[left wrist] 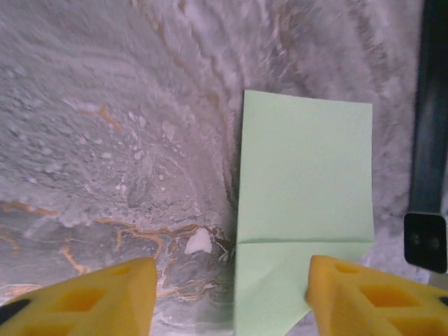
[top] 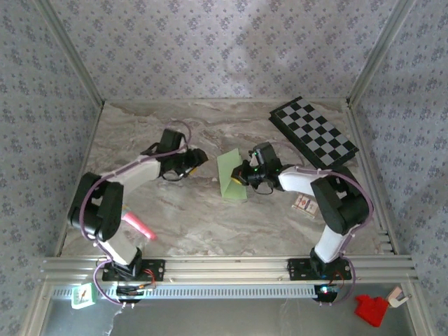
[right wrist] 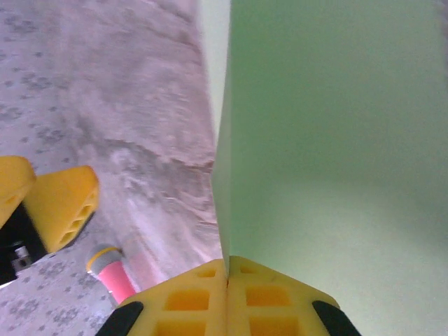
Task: Fold a paper plane with a square sheet of paper (pick it up from the middle)
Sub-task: Pick up the paper from the center of the table, then turn over the paper at the center of the table.
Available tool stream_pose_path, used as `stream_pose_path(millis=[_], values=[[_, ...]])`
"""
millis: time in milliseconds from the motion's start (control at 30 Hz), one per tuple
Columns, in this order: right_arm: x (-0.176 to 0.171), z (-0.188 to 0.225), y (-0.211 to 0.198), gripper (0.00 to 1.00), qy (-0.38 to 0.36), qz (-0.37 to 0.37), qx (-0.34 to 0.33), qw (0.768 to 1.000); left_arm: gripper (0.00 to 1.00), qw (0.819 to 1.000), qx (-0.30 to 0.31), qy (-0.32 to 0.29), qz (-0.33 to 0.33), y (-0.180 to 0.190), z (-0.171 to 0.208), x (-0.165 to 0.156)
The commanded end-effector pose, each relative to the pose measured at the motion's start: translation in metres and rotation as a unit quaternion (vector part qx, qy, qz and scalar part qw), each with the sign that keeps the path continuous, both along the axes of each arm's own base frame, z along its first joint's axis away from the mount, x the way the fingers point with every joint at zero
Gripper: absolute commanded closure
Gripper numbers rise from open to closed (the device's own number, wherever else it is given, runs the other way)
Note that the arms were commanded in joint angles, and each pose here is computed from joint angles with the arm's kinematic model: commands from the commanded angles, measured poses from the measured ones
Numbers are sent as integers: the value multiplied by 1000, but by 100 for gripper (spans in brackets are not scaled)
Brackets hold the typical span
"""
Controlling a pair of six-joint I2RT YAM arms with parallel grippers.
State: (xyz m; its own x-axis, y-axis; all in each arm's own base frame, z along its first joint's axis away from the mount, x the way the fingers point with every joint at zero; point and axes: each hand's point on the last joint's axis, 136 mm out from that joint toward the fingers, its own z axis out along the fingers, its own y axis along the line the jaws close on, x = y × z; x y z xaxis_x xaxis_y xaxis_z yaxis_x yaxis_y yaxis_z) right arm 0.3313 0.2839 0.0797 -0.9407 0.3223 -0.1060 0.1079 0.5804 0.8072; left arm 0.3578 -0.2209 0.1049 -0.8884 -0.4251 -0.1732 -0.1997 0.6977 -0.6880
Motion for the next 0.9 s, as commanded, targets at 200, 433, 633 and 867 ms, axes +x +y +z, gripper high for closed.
stream_pose_path(millis=[200,433,633,867], values=[[34,101,17,94,-91,23,156,983,6,976,-190,-94,-59,-40,74,-9],[39,125,24,93,-96,25,214,972,6,962,-239,-95,-90,-65,86,-14],[36,122,22,91,-90,26,219,971,18,955,-258,-103,-101,-70,96,-17],[34,116,20,90,-82,26,218,972,40,951,-270,-107,-101,-70,100,-19]])
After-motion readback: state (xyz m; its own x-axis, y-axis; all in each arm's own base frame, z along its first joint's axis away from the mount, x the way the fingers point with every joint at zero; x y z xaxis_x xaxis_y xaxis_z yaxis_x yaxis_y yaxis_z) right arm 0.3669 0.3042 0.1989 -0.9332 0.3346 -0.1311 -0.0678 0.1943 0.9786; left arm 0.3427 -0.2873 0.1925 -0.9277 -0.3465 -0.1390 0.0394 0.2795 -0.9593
